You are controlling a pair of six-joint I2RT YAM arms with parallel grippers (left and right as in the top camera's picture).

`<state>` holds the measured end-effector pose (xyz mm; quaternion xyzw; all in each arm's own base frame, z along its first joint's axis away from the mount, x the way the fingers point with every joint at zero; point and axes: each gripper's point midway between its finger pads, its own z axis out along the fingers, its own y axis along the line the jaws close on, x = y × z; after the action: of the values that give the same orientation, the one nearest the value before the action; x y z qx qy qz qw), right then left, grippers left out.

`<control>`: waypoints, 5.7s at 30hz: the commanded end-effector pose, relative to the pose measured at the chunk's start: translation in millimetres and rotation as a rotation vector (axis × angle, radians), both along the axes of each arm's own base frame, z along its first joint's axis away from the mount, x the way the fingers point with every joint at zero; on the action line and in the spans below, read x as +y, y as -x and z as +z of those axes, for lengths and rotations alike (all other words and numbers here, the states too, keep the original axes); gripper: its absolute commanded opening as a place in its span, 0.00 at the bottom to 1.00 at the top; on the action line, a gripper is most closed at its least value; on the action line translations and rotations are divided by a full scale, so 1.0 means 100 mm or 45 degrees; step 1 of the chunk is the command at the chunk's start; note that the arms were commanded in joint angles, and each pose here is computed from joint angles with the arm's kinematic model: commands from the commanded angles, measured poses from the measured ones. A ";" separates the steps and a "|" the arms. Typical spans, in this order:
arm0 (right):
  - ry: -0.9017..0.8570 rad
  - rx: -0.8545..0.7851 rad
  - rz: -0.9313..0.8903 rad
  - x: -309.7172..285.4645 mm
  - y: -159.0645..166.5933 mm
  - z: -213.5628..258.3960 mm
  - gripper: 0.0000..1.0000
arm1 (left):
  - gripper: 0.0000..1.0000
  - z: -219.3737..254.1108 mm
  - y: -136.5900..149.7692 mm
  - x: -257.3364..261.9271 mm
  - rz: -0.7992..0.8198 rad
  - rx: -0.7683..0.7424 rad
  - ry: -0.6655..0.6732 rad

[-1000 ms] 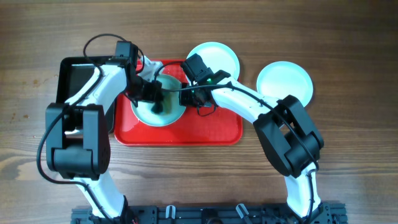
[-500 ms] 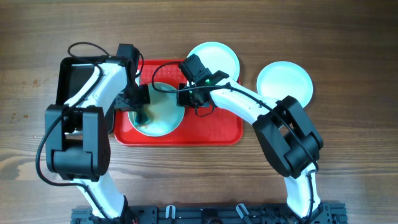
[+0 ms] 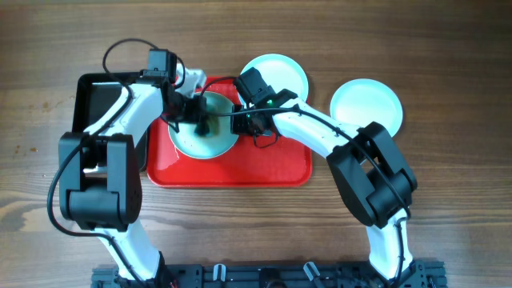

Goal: Clean dirty plates on tray and stack at the side
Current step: 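Scrub the held plate with the sponge in the left gripper, then lift the scrubbed plate with the right gripper and carry it right, then stack the plate onto the cleaned plate right of the tray, release, then grasp the last sauced plate rim with the right gripper, pull it left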

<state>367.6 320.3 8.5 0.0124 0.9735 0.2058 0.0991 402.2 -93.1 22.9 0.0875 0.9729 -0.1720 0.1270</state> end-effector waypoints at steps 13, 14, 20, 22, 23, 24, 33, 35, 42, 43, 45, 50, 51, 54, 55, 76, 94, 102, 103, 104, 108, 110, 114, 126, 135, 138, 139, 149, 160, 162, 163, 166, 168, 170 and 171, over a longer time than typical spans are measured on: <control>0.039 0.017 -0.019 -0.05 0.00 -0.12 0.04 | 0.04 -0.18 0.98 0.41 0.086 0.549 -0.295; 0.039 0.017 -0.019 -0.05 0.00 -0.12 0.04 | 0.04 -0.15 0.99 0.27 0.001 0.543 -0.191; 0.039 0.017 -0.019 -0.05 0.00 -0.12 0.04 | 0.04 -0.07 0.72 -0.09 -0.150 0.351 0.069; 0.039 0.017 -0.019 -0.05 0.00 -0.12 0.04 | 0.04 -0.07 0.52 -0.10 -0.151 0.246 0.072; 0.039 0.017 -0.019 -0.05 0.00 -0.12 0.04 | 0.04 -0.07 0.44 -0.11 -0.152 0.198 0.073; 0.039 0.017 -0.019 -0.05 0.00 -0.12 0.04 | 0.04 -0.08 0.36 -0.10 -0.130 0.168 0.063; 0.005 0.012 0.013 0.01 0.00 -0.09 0.04 | 0.04 0.20 -0.09 1.11 0.701 -0.027 -0.674; 0.005 0.014 0.023 0.01 0.01 -0.09 0.04 | 0.04 0.60 -0.22 1.10 0.722 -0.102 -0.649; 0.007 -0.025 0.036 0.02 -0.04 -0.08 0.17 | 0.04 1.45 -0.31 0.77 0.674 -0.195 -0.357; 0.003 -0.037 0.037 0.04 -0.06 -0.09 0.19 | 0.04 1.38 -0.28 0.80 0.678 -0.165 -0.369; 0.004 -0.004 0.042 0.05 -0.03 -0.23 0.20 | 0.04 1.28 -0.28 0.89 0.700 -0.130 -0.381; -0.073 0.106 0.075 0.08 0.07 -0.26 0.04 | 0.04 1.06 -0.29 1.00 0.727 -0.035 -0.322; -0.073 0.097 0.059 0.03 0.04 -0.16 0.04 | 0.04 1.03 -0.30 1.00 0.726 -0.029 -0.324; -0.049 0.008 0.070 -0.14 -0.04 0.25 0.04 | 0.04 0.99 -0.30 1.00 0.724 -0.017 -0.327; -0.021 -0.021 0.053 -0.21 -0.04 0.37 0.04 | 0.04 0.99 -0.30 1.00 0.724 -0.017 -0.328; 1.226 -1.204 -0.121 -0.86 0.09 2.37 0.04 | 0.04 0.99 -0.47 0.97 0.726 -0.085 -0.288; 1.099 -1.253 0.112 -0.41 0.11 2.36 0.04 | 0.04 0.99 -0.47 0.97 0.726 -0.085 -0.287; 0.484 -0.638 0.194 -0.53 0.12 1.62 0.04 | 0.04 0.99 -0.47 0.97 0.726 -0.085 -0.288; 0.438 -0.609 0.179 -0.59 0.09 1.64 0.05 | 0.04 0.99 -0.47 0.97 0.726 -0.085 -0.287; 0.345 -0.552 0.137 -0.76 0.01 1.70 0.04 | 0.04 0.99 -0.47 0.97 0.726 -0.085 -0.288; 0.149 -0.359 -0.098 -1.66 -0.20 1.82 0.04 | 0.04 0.99 -0.46 0.97 0.726 -0.081 -0.289; 0.178 -0.231 -0.305 -2.26 -0.21 1.71 0.04 | 0.04 0.99 -0.46 0.97 0.726 -0.081 -0.289; 0.271 -0.049 -0.631 -3.28 -0.05 1.41 0.04 | 0.04 0.99 -0.46 0.97 0.726 -0.082 -0.288; 0.468 0.043 -0.944 -4.15 0.28 0.74 0.10 | 0.04 1.00 -0.48 0.97 0.727 -0.092 -0.285; 0.164 -0.069 -0.683 -3.55 -0.03 0.83 0.39 | 0.04 1.01 -0.50 0.91 0.713 -0.091 -0.244; 0.122 -0.145 -0.522 -2.96 -0.19 0.96 0.48 | 0.04 1.01 -0.50 0.91 0.713 -0.091 -0.243; 0.107 -0.169 -0.478 -2.77 -0.24 1.06 0.50 | 0.04 1.01 -0.50 0.90 0.711 -0.091 -0.239; 0.058 0.050 -0.435 -1.56 -0.42 0.56 0.40 | 0.04 1.01 -0.51 0.90 0.711 -0.098 -0.237; 0.093 0.193 -0.415 -1.17 -0.28 -0.10 0.35 | 0.04 1.00 -0.49 0.90 0.710 -0.087 -0.240; 0.077 0.224 -0.356 -1.05 -0.18 -0.10 0.35 | 0.04 1.00 -0.49 0.90 0.710 -0.086 -0.240; 0.063 0.238 -0.297 -0.94 -0.09 -0.10 0.33 | 0.04 1.00 -0.49 0.90 0.710 -0.087 -0.240; 0.056 0.236 -0.175 -0.72 0.06 -0.06 0.31 | 0.04 1.00 -0.49 0.90 0.710 -0.087 -0.240; 0.067 0.172 -0.094 -0.68 -0.04 0.10 0.32 | 0.04 1.00 -0.49 0.90 0.710 -0.087 -0.240; 0.083 0.098 -0.009 -0.72 -0.20 0.30 0.36 | 0.04 1.00 -0.49 0.90 0.710 -0.087 -0.240; 0.099 0.051 0.030 -0.78 -0.32 0.44 0.39 | 0.04 1.00 -0.49 0.90 0.711 -0.087 -0.240</control>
<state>362.4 248.6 21.6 0.0634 0.9841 0.1636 0.0259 452.1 -0.5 129.9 -0.1628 0.9653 -0.0305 0.2020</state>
